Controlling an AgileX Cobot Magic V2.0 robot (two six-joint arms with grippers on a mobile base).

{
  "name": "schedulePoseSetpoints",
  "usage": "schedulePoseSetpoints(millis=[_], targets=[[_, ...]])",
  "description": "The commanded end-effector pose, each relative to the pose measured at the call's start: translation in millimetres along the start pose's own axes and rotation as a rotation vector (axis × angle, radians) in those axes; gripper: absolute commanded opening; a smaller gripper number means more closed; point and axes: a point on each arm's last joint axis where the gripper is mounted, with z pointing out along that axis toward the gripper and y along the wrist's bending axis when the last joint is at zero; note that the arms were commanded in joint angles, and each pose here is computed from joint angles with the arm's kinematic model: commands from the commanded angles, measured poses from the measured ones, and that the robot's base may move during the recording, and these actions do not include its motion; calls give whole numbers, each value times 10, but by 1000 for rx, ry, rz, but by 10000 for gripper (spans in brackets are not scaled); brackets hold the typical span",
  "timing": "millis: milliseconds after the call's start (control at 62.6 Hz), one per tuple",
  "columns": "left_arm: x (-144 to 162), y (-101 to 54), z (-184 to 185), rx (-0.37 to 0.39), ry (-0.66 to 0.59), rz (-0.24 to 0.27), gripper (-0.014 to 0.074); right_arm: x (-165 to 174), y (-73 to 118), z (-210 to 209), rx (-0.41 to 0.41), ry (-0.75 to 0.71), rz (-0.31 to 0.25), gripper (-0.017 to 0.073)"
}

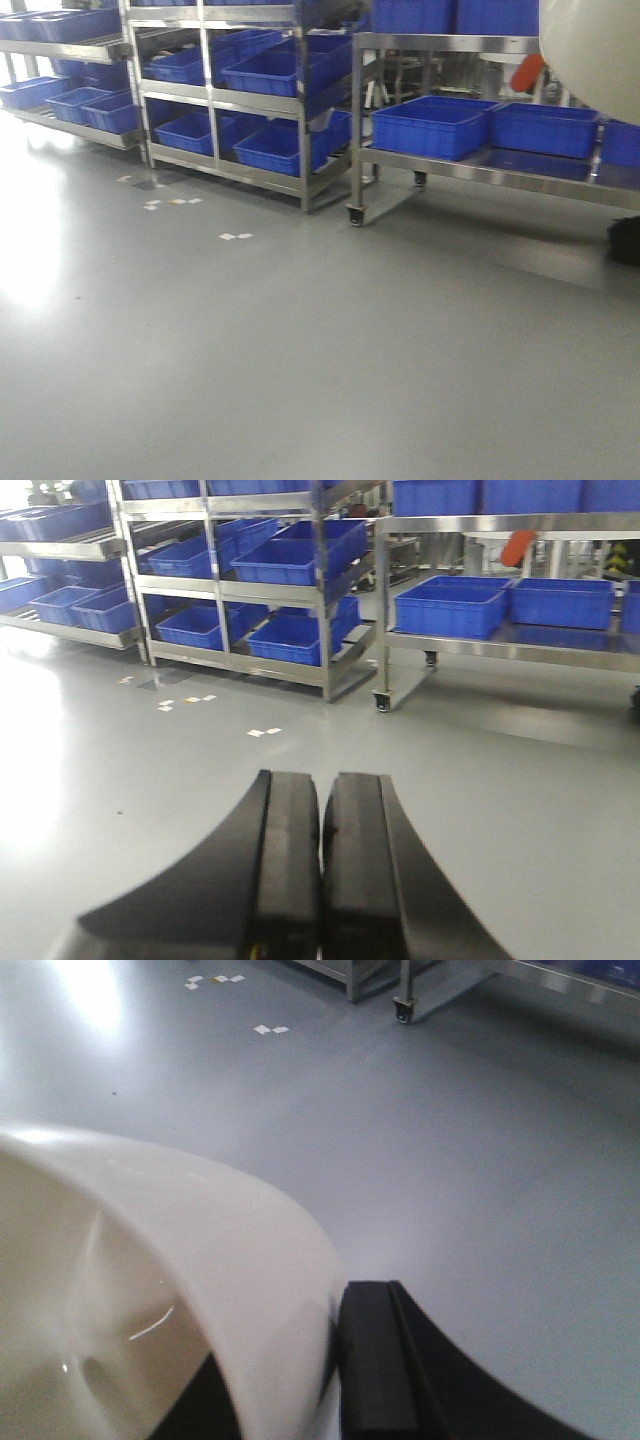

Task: Move white bin to right shelf second layer
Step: 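Drive the base away from the table holding the bin in the right gripper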

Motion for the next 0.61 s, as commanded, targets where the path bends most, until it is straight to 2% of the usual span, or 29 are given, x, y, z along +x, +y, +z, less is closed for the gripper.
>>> schedulePoseSetpoints(millis=[0, 591], targets=[[40, 2, 3, -4, -62, -9, 85, -189, 13, -56, -11, -134, 2, 57], [40, 2, 3, -4, -62, -9, 85, -189, 13, -56, -11, -134, 2, 57]])
